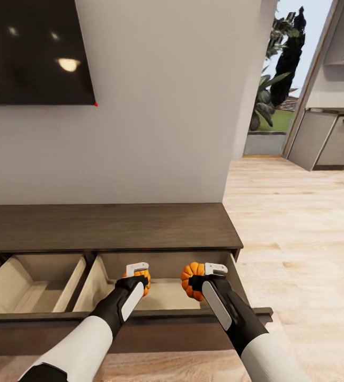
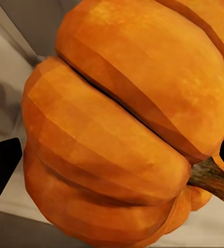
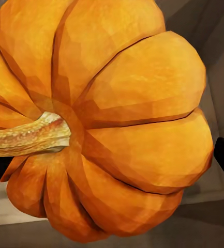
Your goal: Place each of the two pumpkins and all three candles from the living room inside a cabinet in the living room (use any cabinet), then make sure every cabinet is closed, and position the cauldron so it is next to a table in the living room.
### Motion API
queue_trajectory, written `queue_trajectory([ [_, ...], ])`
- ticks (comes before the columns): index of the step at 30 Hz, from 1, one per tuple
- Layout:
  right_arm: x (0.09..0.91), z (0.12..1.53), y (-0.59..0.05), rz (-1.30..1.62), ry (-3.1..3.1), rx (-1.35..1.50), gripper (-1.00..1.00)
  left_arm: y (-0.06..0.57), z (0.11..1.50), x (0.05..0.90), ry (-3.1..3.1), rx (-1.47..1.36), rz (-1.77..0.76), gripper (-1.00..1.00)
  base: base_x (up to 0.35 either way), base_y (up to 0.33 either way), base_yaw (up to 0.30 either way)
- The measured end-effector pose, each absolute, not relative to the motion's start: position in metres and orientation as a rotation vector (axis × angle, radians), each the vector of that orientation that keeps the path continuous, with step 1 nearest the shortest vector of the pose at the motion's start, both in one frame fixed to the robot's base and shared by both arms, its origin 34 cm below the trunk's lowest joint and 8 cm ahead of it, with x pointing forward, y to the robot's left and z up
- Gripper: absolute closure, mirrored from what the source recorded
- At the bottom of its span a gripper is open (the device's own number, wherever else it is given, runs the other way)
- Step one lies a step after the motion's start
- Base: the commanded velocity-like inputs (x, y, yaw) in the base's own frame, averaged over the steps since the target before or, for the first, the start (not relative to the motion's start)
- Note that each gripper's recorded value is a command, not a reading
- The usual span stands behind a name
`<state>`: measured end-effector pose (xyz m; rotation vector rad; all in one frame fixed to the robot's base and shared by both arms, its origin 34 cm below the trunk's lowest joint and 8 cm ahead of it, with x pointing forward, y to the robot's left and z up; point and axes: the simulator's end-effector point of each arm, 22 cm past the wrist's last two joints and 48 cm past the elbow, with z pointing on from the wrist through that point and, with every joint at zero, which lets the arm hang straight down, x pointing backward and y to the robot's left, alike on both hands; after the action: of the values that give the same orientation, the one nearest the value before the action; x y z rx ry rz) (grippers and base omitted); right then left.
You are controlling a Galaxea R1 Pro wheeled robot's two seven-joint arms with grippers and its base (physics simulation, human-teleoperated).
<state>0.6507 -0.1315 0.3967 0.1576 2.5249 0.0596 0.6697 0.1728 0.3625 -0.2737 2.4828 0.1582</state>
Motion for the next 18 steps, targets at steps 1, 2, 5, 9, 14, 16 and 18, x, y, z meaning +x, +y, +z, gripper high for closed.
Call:
queue_trajectory([
  [1,0.6503,0.3942,-0.1324,0.058,2.529,0.159,1.00,0.1728,0.3600,0.6691,2.487,-0.274,0.159,1.00,0.000,0.000,0.000],
  [2,0.6499,0.3918,-0.1325,0.058,2.533,0.160,1.00,0.1728,0.3575,0.6684,2.491,-0.274,0.160,1.00,0.000,0.000,0.000],
  [5,0.6499,0.3901,-0.1330,0.056,2.535,0.161,1.00,0.1729,0.3548,0.6677,2.496,-0.273,0.161,1.00,0.000,0.000,0.000],
  [9,0.6496,0.3875,-0.1343,0.054,2.539,0.163,1.00,0.1729,0.3527,0.6672,2.499,-0.272,0.163,1.00,0.000,0.000,0.000],
  [14,0.6500,0.3880,-0.1347,0.054,2.537,0.164,1.00,0.1728,0.3528,0.6674,2.498,-0.272,0.162,1.00,0.000,0.000,0.000],
  [16,0.6500,0.3881,-0.1344,0.056,2.537,0.165,1.00,0.1728,0.3528,0.6673,2.498,-0.273,0.161,1.00,0.116,0.000,0.000],
  [18,0.6499,0.3884,-0.1341,0.055,2.537,0.163,1.00,0.1729,0.3530,0.6673,2.498,-0.271,0.163,1.00,0.119,0.000,0.000],
])
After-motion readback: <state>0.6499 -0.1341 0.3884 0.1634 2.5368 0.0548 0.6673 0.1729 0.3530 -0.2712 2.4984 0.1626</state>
